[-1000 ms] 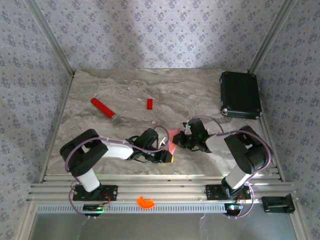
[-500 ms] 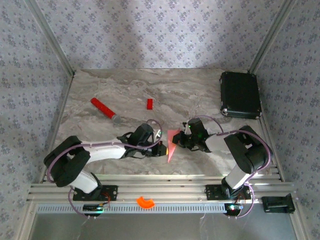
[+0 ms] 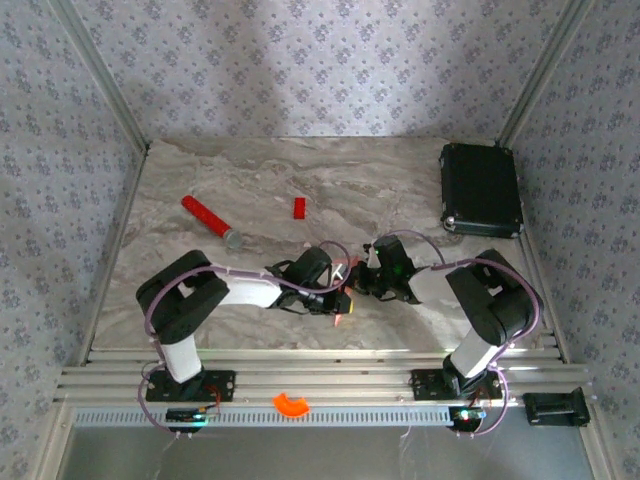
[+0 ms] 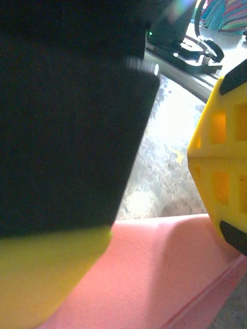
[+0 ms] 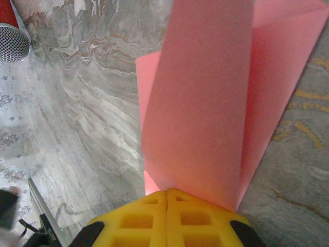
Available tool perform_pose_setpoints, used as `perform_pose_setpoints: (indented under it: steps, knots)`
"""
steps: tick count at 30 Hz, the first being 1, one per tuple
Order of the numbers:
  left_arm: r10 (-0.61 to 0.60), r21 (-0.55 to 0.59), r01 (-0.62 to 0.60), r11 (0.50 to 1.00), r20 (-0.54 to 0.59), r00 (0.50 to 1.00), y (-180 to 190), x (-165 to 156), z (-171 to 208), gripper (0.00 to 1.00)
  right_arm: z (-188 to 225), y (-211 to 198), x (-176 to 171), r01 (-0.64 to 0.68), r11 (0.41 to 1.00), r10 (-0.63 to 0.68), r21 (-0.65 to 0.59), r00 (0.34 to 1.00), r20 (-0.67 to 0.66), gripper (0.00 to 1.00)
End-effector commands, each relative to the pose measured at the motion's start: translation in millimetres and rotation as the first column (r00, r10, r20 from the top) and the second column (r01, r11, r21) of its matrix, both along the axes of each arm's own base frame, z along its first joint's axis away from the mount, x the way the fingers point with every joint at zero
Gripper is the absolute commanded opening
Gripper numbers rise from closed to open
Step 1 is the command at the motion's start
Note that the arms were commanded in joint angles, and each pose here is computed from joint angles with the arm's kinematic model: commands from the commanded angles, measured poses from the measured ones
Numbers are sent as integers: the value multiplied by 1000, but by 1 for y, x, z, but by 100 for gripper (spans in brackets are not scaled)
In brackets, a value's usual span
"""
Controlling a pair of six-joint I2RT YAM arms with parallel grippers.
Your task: Fold a paper plane with a square sheet of paper (pick it up from the middle)
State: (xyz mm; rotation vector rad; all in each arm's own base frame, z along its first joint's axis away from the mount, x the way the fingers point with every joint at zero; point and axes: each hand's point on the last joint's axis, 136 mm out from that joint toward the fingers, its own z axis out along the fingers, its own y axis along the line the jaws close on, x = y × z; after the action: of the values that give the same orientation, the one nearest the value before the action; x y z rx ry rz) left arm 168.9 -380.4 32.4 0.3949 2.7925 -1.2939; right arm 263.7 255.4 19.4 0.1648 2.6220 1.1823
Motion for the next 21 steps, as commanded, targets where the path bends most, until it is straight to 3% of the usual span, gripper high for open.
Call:
perform_pose_setpoints:
  steps: [1, 10, 21]
  knots:
    - [-10, -3, 10, 1000, -40, 999, 7, -11, -11, 0, -48, -20, -28, 8, 988, -31, -155, 989, -146, 7]
    - [33, 30, -30, 999, -78, 996, 35, -30, -28, 0, -42, -21, -26, 9, 987, -31, -160, 991, -134, 7]
    - [41, -54, -39, 998, 33, 999, 14, -2, 25, 0, -42, -22, -28, 7, 986, -30, -165, 990, -134, 7]
